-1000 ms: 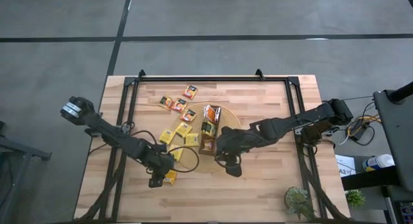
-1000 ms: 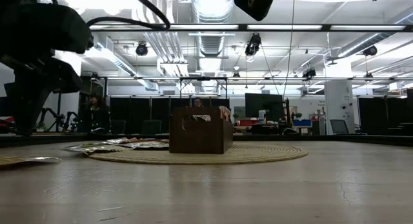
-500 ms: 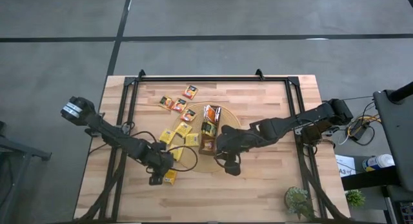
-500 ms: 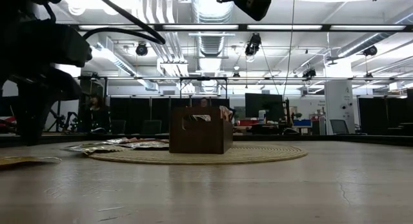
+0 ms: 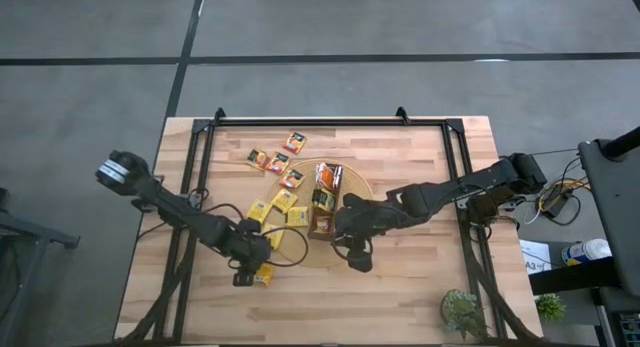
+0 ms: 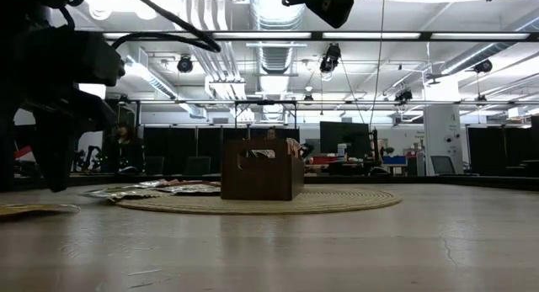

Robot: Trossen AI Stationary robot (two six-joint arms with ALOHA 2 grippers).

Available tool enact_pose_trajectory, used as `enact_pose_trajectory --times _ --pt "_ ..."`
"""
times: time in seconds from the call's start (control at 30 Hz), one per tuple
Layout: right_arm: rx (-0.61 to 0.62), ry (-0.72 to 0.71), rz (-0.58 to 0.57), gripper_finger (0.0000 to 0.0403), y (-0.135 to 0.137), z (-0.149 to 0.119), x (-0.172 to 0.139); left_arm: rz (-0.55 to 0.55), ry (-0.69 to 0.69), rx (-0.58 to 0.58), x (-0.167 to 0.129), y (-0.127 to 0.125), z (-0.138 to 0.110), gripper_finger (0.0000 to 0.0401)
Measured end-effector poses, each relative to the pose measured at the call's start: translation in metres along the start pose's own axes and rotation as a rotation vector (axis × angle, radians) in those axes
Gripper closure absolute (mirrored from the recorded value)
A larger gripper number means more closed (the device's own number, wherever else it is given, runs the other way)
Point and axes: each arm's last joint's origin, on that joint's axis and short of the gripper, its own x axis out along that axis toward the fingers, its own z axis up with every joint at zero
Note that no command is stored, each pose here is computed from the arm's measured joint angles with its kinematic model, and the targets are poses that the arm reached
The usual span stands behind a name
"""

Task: Pick & Place Tea
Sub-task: Put the orange tea bag into the bottom section of the wooden organizer

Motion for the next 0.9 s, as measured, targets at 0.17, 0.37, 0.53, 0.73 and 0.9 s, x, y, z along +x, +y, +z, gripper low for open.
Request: enact_pose_trajectory --times 0.17,0.37,0.53,0.73,0.9 --pt "0.0 0.005 -0.001 0.0329 0.0 -0.001 0.002 0.007 0.018 0.0 0.011 0.0 0.0 0.0167" --pt "0.0 0.007 -0.002 0.0334 0.0 -0.001 0.002 0.019 0.058 0.004 0.022 0.0 -0.002 0.0176" --pt "0.0 0.007 -0.002 0.0328 0.0 -0.001 0.002 0.037 0.083 0.011 0.027 0.001 -0.004 0.0262" --pt "-0.002 0.007 -0.002 0.0327 0.0 -0.001 0.002 0.02 0.078 0.018 0.028 0.0 -0.003 0.039" --pt "-0.031 0.007 -0.002 0.0335 0.0 -0.001 0.002 -0.002 0.053 0.017 0.021 -0.001 -0.001 0.04"
